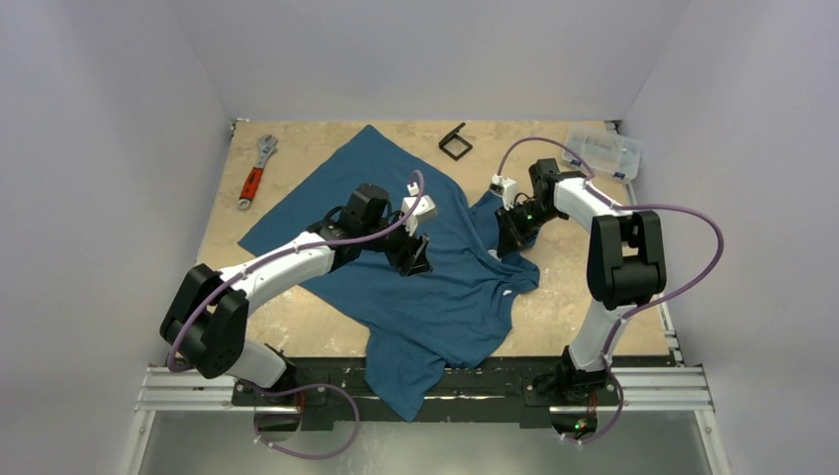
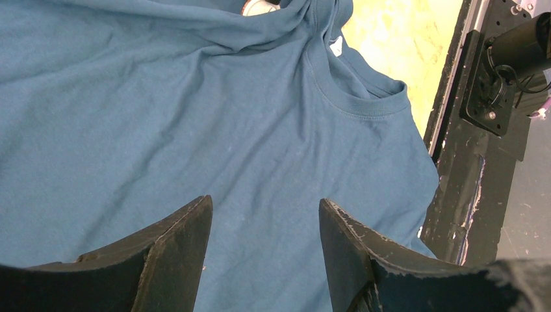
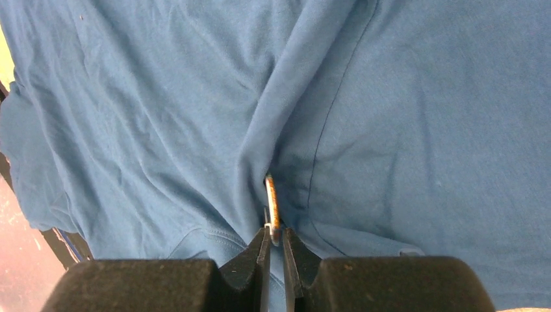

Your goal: Remove the brooch from the garment

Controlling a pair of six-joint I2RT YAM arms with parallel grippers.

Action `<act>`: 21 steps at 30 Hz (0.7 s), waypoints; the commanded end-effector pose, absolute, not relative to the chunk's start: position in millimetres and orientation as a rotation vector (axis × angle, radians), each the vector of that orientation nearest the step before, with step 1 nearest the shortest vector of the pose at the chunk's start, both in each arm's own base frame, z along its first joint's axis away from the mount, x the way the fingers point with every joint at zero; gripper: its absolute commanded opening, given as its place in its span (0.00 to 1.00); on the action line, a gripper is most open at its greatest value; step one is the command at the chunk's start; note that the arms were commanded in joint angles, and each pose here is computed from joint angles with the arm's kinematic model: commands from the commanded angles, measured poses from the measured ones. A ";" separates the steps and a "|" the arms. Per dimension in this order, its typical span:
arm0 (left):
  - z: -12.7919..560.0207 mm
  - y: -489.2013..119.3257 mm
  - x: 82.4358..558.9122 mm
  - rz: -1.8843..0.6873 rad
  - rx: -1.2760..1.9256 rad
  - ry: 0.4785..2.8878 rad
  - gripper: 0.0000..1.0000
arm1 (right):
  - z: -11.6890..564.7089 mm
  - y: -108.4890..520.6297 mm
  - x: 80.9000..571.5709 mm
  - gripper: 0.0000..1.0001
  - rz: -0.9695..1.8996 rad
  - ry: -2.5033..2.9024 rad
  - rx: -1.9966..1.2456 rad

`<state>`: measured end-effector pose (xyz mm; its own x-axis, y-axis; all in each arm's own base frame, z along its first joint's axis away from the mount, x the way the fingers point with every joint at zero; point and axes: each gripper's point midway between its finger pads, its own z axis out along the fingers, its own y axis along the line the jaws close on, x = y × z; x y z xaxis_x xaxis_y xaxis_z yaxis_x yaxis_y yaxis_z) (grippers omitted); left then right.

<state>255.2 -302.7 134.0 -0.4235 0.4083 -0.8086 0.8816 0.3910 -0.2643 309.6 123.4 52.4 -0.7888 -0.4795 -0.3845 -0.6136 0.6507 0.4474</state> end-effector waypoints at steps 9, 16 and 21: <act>146.1 -306.2 252.6 -0.948 1.123 1.934 0.60 | 69.6 119.2 316.8 0.00 0.826 2.577 -0.923; 143.8 -306.3 255.0 -0.940 1.115 1.940 0.60 | 67.6 115.8 319.2 0.03 0.788 2.597 -0.896; 144.3 -306.4 255.8 -0.936 1.109 1.943 0.60 | 58.9 113.3 324.0 0.18 0.749 2.624 -0.841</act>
